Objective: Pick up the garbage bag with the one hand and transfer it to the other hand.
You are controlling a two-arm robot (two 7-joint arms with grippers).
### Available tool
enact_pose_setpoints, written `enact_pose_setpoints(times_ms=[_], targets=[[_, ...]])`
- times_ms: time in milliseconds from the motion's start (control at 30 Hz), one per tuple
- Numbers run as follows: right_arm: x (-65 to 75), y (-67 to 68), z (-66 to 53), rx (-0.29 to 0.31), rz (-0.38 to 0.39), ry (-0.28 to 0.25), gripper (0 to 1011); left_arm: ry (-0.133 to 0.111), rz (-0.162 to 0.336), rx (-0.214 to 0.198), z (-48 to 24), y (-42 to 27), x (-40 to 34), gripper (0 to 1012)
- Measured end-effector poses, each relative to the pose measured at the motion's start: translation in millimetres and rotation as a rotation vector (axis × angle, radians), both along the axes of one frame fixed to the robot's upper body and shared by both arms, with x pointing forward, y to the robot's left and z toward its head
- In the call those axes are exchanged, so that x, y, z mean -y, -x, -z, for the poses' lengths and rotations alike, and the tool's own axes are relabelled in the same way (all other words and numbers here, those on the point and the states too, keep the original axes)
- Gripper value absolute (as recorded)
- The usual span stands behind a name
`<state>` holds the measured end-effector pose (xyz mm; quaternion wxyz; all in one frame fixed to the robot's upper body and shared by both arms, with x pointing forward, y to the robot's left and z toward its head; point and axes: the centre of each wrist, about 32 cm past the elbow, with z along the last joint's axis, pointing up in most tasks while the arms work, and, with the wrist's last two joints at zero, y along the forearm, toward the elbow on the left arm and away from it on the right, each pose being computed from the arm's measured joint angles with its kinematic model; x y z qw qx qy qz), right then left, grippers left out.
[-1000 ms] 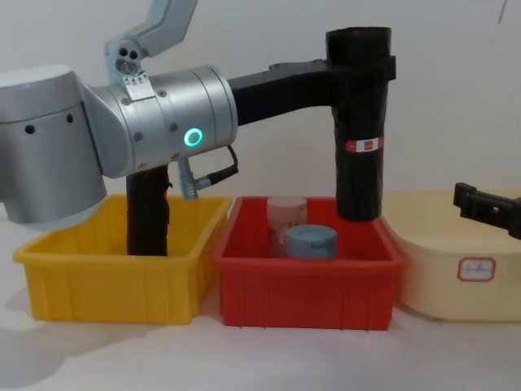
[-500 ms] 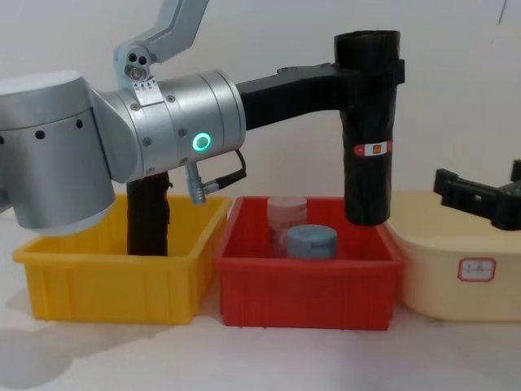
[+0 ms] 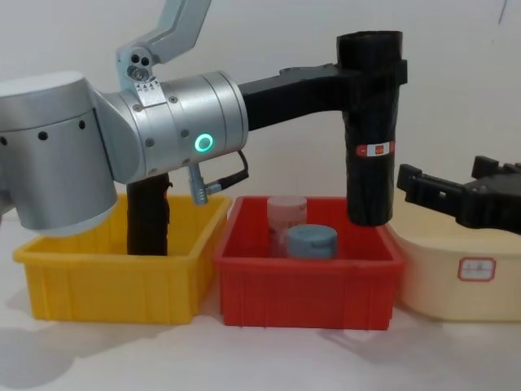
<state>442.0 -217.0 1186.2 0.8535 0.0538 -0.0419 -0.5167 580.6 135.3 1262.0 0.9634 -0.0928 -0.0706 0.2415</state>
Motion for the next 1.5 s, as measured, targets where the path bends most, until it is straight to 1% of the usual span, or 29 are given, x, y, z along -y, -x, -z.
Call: enact_pose_setpoints(times_ms=[200,300,433,467,700,900,1133,1500], targets=[[1.9,-9.3,2.8,-0.022,0.004,-0.029,1000,0.0,0.001,0.0,0.2,0.0,0.3,533],[0.6,-15.0,3.0,-0.031,0.01,-0.042,1000,0.0,0.001,0.0,0.3,0.0,0.5,533],[-5.7,-19.8,2.3,-0.039,0.018,-0.05,1000,0.0,0.001,-0.001,0.4,0.0,0.6,533],[-9.7,-21.0,2.2,-0.04,0.022,-0.048,1000,0.0,0.001,-0.001,0.4,0.0,0.6,533],[-23.2,-21.6,3.6,-0.044,0.033,-0.042,1000,0.0,0.001,-0.001,0.4,0.0,0.6,533],[-29.6,-18.6,6.0,-0.047,0.029,-0.044,1000,0.0,0.001,-0.001,0.4,0.0,0.6,533],[-32.8,-16.7,7.2,-0.046,0.028,-0.051,1000,0.0,0.001,-0.001,0.4,0.0,0.6,533],[-35.1,-18.9,11.1,-0.046,0.033,-0.06,1000,0.0,0.001,-0.001,0.4,0.0,0.6,533]])
